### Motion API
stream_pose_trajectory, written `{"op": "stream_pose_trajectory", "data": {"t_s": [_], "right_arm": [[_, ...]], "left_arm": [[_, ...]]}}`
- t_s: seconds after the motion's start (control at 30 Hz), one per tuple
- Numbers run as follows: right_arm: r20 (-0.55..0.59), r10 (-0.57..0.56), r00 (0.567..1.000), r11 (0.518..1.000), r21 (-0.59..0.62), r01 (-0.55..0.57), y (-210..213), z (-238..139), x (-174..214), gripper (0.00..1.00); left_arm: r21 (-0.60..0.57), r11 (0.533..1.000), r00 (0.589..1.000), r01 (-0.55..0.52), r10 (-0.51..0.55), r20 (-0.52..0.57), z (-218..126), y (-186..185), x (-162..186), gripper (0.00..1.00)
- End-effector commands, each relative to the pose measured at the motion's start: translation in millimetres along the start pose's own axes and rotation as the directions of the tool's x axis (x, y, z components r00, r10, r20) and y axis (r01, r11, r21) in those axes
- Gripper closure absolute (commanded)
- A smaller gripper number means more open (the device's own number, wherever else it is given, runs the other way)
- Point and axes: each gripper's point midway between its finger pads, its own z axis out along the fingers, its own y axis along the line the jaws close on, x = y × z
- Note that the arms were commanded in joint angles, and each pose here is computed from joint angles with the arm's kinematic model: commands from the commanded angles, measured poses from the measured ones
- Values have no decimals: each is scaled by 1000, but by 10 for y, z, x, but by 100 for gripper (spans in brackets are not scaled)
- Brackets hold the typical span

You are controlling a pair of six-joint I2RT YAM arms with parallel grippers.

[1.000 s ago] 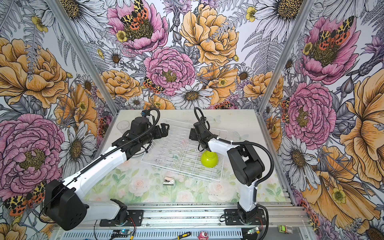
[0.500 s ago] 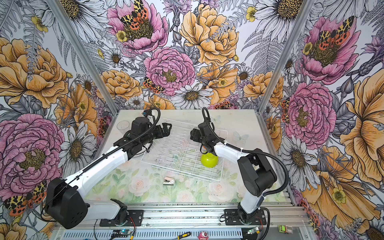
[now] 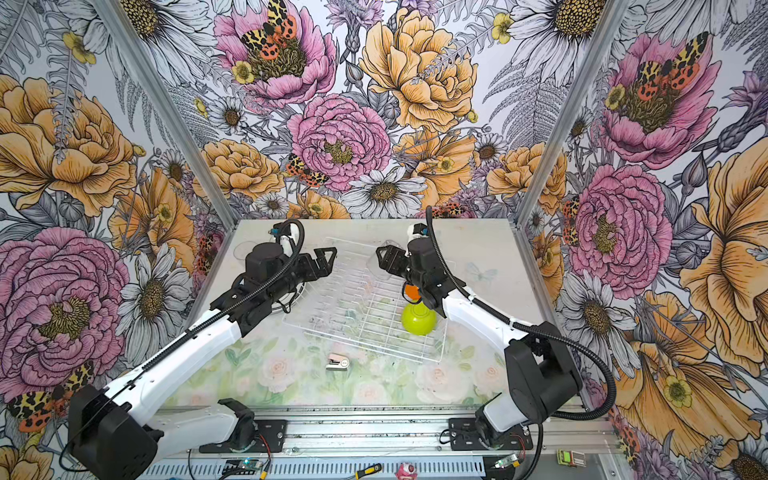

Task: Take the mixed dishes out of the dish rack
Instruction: 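Lift the glass cup with the right gripper while the left gripper moves toward it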

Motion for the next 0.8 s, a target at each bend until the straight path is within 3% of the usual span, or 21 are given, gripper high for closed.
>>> {"op": "stream_pose_trajectory", "data": {"t_s": [0.0,0.2,0.77], "right_arm": [[80,14,997,992,-126,-4,406,-186,-309,46],[108,26,994,984,-176,-7,567,-317,-420,46],[167,61,984,973,-230,-22,758,-498,-577,46]], "left_arm": [[63,998,998,29,-33,55,-89,-116,-65,1],[127,990,993,63,-75,95,-169,-222,-100,1],[243,969,999,36,-43,25,23,-725,130,1]]}}
